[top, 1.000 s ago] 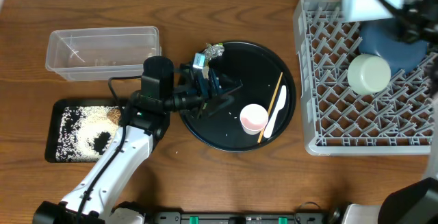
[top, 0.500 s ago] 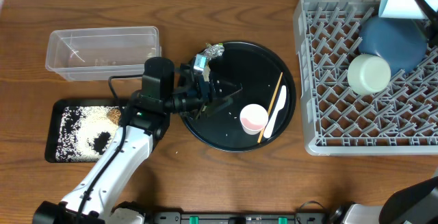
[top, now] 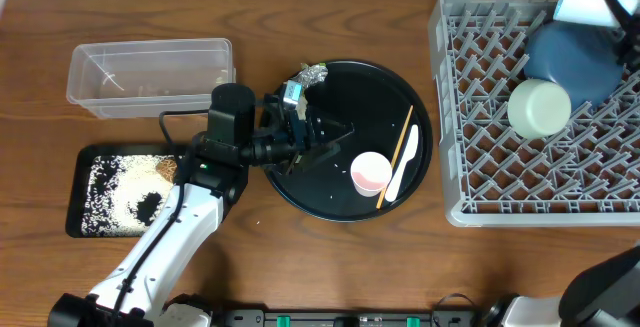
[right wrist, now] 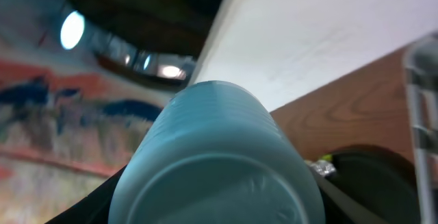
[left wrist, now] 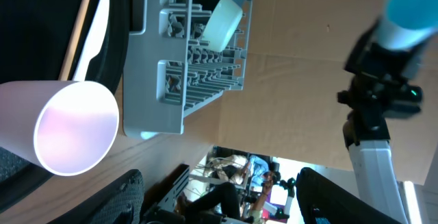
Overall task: Sort waste into correct bins and load items into the dishwasher rack
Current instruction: 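Carry the blue cup right over the rack with the right gripper, then place the blue cup inverted in the rack's back corner and release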
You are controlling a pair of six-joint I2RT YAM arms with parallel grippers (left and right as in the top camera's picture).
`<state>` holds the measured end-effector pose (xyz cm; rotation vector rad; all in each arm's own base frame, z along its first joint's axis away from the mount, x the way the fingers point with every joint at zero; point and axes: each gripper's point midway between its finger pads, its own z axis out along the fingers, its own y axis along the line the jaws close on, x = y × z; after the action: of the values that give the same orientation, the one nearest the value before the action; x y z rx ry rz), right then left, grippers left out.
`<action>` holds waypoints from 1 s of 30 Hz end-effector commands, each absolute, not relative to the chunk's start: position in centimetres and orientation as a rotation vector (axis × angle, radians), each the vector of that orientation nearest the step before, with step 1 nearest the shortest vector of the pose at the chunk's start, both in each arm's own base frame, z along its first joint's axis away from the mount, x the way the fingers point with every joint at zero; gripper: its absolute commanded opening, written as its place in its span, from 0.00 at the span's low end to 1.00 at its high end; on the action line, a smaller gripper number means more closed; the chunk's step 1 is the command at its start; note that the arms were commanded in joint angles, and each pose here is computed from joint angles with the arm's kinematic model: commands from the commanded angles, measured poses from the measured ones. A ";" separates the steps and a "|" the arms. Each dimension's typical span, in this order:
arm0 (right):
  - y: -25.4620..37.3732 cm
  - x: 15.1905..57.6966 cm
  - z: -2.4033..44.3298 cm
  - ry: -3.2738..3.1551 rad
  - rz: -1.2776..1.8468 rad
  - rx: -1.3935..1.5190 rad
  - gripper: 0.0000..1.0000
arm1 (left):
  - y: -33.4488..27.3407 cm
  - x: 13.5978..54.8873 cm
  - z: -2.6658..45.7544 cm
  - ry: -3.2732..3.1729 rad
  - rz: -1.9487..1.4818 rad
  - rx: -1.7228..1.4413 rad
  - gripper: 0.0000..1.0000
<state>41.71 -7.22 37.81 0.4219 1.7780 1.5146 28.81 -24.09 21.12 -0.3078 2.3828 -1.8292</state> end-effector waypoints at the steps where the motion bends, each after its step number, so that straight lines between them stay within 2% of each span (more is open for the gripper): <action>1: -8.0 43.2 36.1 1.784 1.332 0.392 0.59 | -24.1 28.7 21.3 2.375 -1.830 -0.268 0.72; 6: -9.3 43.9 30.4 1.923 1.096 0.566 0.59 | -24.1 28.7 21.3 2.375 -1.829 -0.266 0.72; 12: -13.9 42.2 24.1 2.148 0.587 0.776 0.61 | -24.0 28.6 20.9 2.388 -1.815 -0.254 0.73; 15: -15.7 41.4 24.3 2.185 0.417 0.803 0.60 | -24.0 28.5 20.8 2.380 -1.795 -0.206 0.73; 20: -16.9 41.4 27.9 2.143 0.326 0.807 0.60 | -24.0 28.4 20.7 2.383 -1.787 -0.193 0.73; 24: -20.0 39.4 29.6 2.136 0.051 0.927 0.60 | -24.0 28.3 20.5 2.384 -1.772 -0.163 0.73; 30: -23.1 36.3 28.7 2.135 -0.242 1.114 0.61 | -23.9 28.3 20.3 2.388 -1.769 -0.160 0.73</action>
<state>38.15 -20.38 28.55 1.0097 2.1707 0.0115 28.31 -23.98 20.37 -0.1928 2.3926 -1.7763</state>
